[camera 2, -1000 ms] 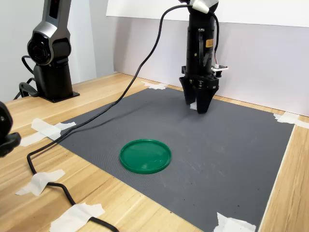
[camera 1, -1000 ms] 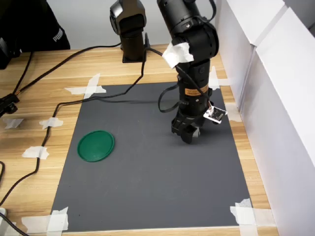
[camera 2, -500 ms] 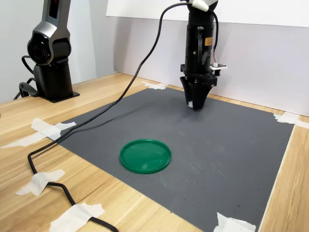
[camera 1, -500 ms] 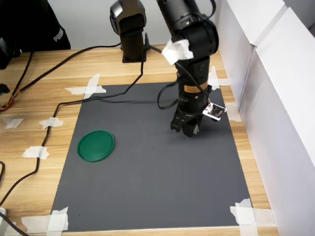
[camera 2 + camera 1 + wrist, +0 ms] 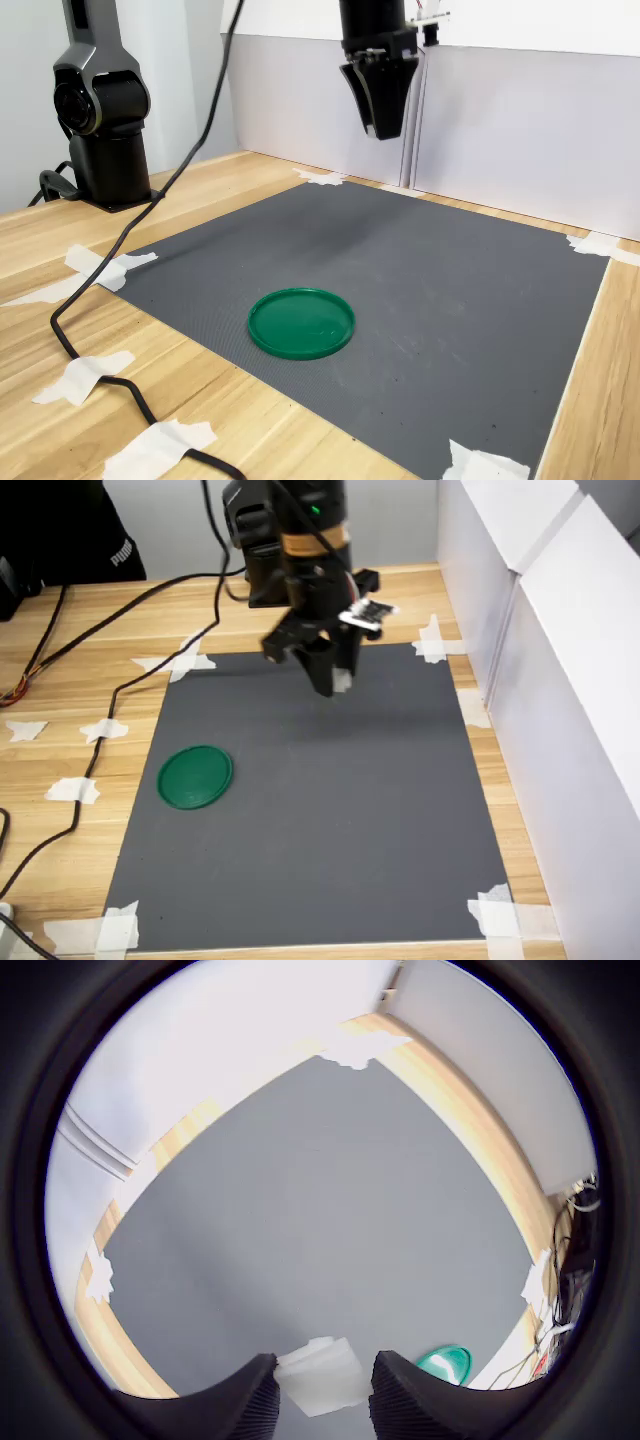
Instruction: Grasp a white terminal and put it on the green lid.
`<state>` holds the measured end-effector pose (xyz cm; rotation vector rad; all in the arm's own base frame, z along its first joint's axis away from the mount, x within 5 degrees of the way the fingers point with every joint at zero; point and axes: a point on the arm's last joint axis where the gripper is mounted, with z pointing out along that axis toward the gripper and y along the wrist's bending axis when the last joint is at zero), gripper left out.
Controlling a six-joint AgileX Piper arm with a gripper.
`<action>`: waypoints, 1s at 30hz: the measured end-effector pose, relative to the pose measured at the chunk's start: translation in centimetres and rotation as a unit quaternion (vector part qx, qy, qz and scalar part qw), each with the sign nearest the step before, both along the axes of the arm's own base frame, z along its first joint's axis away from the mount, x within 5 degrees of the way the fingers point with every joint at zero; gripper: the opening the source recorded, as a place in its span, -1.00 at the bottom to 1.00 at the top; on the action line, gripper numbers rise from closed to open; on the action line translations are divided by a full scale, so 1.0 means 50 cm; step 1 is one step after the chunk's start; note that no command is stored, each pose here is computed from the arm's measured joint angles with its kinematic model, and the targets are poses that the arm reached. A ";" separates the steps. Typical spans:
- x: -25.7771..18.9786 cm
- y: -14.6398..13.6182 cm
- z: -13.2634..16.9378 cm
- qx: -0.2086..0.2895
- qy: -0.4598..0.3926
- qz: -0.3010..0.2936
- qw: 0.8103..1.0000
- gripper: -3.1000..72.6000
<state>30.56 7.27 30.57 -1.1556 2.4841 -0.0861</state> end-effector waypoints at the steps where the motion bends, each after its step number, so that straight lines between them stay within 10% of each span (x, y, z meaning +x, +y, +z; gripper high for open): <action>1: -0.001 -0.021 0.008 -0.002 -0.006 -0.008 1.000 0.01; 15: 0.011 -0.241 0.004 -0.022 -0.012 -0.120 0.992 0.01; 30: 0.095 -0.271 -0.140 -0.034 0.039 -0.125 0.991 0.01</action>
